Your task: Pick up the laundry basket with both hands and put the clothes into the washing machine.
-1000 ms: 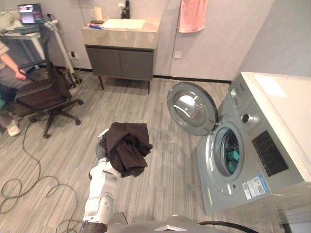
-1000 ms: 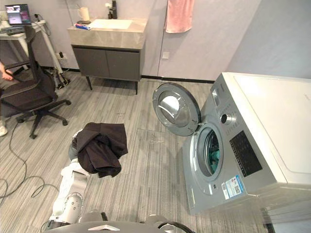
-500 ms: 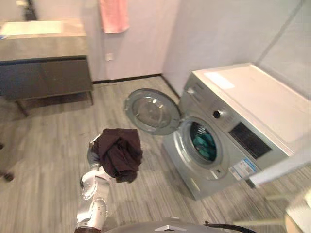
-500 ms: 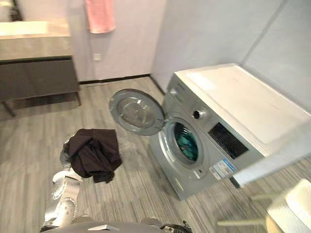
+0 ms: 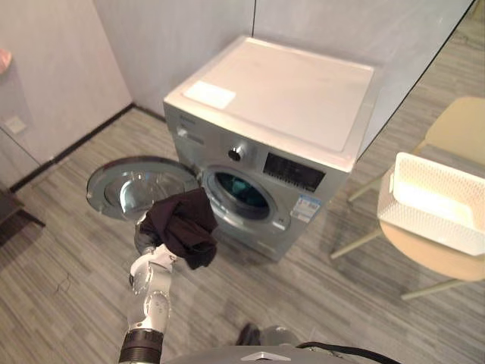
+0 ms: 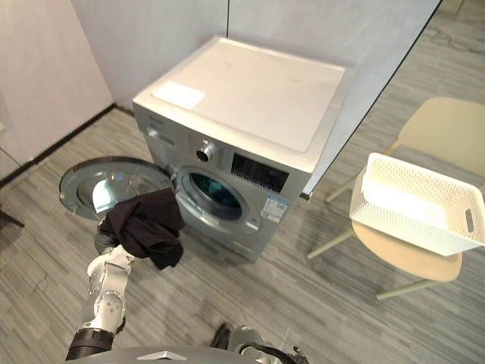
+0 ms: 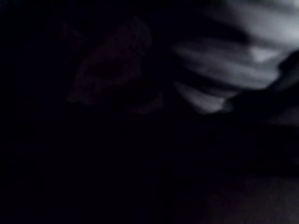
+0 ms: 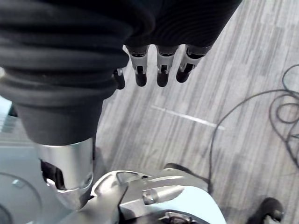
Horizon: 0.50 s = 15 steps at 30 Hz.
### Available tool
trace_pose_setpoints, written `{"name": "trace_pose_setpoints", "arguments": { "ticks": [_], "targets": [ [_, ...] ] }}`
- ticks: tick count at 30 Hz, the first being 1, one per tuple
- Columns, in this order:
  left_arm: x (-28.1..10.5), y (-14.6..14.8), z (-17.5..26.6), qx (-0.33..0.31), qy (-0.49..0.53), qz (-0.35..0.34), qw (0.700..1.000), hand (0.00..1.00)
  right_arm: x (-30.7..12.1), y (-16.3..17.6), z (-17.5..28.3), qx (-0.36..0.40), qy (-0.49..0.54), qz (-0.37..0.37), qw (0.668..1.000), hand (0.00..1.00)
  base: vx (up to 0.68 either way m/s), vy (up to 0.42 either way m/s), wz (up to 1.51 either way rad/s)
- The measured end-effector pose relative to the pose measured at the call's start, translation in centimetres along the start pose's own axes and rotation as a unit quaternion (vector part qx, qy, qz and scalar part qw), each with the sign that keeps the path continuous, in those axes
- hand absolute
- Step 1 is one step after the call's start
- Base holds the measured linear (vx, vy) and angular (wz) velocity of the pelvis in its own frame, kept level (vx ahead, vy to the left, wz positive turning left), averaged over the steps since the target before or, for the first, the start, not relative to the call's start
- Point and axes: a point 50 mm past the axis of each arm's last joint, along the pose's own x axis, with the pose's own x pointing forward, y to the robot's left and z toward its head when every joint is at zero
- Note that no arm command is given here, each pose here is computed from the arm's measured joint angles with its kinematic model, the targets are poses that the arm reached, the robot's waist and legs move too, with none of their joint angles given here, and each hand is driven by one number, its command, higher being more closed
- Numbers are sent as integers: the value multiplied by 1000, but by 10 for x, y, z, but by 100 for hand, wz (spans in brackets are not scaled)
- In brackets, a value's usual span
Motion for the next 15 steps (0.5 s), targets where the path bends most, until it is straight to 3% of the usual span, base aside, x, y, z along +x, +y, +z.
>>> {"name": "trace_pose_setpoints", "arguments": {
  "ticks": [5,10,15],
  "targets": [
    [-13,35,2,0,-5,61,998,100,-3,-13,-5,-4,-2,-17,1000,0,10,-43,-62],
    [-27,56,-5,7,19,91,996,100,0,-3,12,-25,-24,-9,999,0,119,58,-72],
    [-30,51,-13,-2,37,81,996,100,3,19,51,-69,-87,16,994,0,170,165,-67]
  ]
}}
